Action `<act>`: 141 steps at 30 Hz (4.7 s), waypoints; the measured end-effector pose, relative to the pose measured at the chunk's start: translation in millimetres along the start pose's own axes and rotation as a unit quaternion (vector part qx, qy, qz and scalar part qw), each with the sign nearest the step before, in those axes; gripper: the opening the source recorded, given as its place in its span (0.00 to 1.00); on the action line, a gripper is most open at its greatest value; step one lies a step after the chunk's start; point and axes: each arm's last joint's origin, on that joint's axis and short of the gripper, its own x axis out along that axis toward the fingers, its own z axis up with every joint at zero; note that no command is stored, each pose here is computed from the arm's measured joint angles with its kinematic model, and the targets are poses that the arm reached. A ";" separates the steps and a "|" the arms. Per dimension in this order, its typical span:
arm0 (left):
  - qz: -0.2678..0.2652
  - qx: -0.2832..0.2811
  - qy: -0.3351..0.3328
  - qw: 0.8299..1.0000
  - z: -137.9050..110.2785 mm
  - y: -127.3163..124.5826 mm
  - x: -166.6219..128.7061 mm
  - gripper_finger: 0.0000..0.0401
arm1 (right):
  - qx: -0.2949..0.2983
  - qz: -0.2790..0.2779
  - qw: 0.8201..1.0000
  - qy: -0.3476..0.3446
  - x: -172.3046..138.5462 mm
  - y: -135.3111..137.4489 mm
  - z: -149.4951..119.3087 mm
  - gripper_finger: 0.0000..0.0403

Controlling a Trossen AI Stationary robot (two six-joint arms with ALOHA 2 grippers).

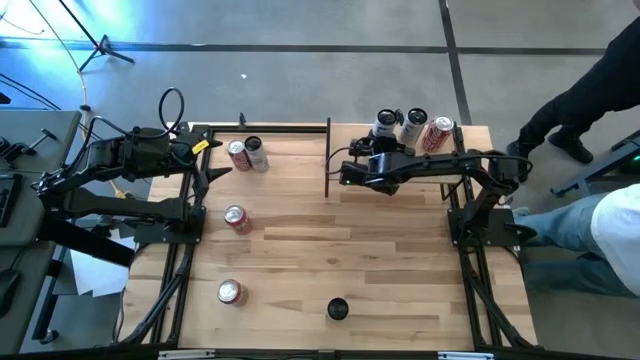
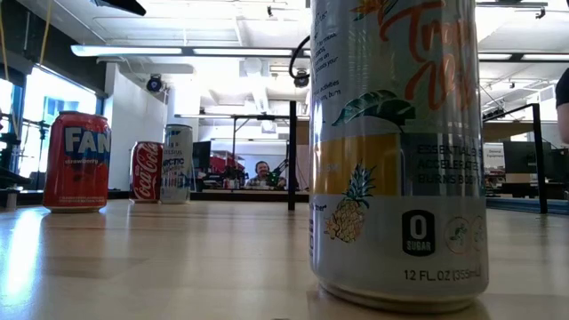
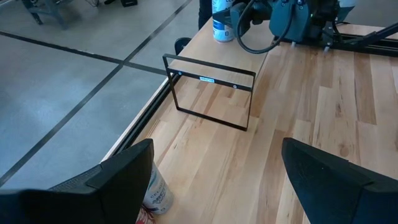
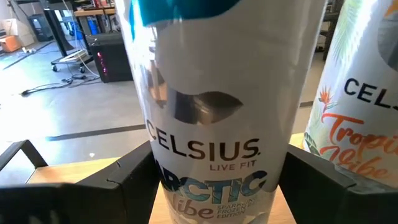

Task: Place canned beverage on shelf
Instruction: Put the white soda can on the shelf, then move the shelf to the top right of the table

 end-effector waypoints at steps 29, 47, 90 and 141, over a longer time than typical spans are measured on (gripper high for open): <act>0.000 0.000 0.000 1.000 0.0 0.0 0.0 0.84 | -0.002 0.004 1.000 0.003 5.5 5.7 2.2 0.68; 0.000 0.000 0.000 1.000 0.0 0.0 0.1 0.84 | -0.001 0.013 0.999 0.045 5.2 6.6 -0.7 0.96; 0.000 0.000 0.000 1.000 -0.1 0.0 0.1 0.84 | -0.032 0.069 0.950 0.302 -158.1 -49.0 -34.7 0.83; 0.000 0.000 0.000 1.000 0.0 0.0 0.0 0.84 | -0.109 0.150 0.919 0.348 -152.5 -21.2 -24.1 0.00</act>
